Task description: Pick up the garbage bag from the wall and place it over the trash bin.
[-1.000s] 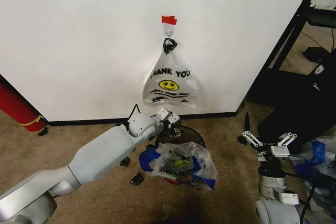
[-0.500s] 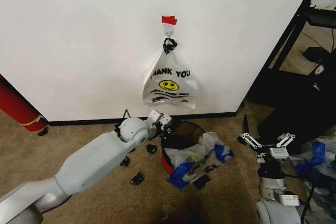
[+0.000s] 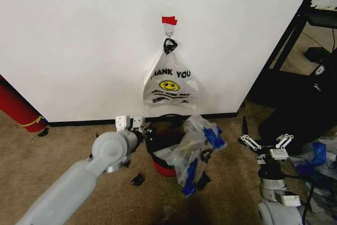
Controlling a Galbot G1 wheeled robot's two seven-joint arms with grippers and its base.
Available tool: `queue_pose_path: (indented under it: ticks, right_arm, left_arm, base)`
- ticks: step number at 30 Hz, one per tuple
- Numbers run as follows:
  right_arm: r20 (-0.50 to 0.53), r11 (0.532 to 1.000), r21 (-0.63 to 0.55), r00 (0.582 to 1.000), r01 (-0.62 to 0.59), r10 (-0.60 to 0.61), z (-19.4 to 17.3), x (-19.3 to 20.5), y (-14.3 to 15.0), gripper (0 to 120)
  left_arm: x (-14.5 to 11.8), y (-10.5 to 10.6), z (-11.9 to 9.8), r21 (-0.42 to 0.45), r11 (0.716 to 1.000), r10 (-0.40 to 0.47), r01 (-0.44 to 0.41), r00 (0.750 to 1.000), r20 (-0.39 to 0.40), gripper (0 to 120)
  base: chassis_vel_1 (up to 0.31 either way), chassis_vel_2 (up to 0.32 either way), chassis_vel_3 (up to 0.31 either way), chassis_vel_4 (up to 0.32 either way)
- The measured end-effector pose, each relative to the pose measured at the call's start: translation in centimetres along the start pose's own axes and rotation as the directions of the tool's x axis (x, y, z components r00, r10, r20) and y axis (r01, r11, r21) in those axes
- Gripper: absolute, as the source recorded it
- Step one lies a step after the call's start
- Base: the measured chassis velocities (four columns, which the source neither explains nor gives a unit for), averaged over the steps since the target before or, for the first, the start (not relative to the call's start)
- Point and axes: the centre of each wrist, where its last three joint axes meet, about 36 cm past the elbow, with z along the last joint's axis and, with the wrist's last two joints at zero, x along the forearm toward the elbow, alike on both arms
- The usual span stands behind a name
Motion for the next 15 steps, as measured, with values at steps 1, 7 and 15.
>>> queue_pose_path:
  ticks: [1, 7, 15]
  right_arm:
    - [0.0, 1.0, 0.0, 1.0, 0.0, 0.0, 0.0, 0.0, 0.0, 100]
    - [0.016, 1.0, -0.004, 1.0, 0.026, -0.026, -1.1, 1.1, 0.3, 100]
    - [0.022, 0.999, -0.002, 0.999, 0.039, -0.039, -1.7, 1.9, 0.2, 100]
  left_arm:
    - [0.0, 0.0, 0.0, 0.0, 1.0, 0.0, 0.0, 1.0, 0.0, 0]
    - [0.9, -0.8, 7.1, 0.199, 0.978, -0.061, 0.064, 0.998, -0.021, 0]
    - [-0.1, -0.6, 10.3, 0.158, 0.985, -0.082, 0.074, 0.996, 0.045, 0]
  base:
    - [0.0, 0.0, 0.0, 0.0]
    - [0.0, 0.0, 0.0, 0.0]
    - [0.0, 0.0, 0.0, 0.0]
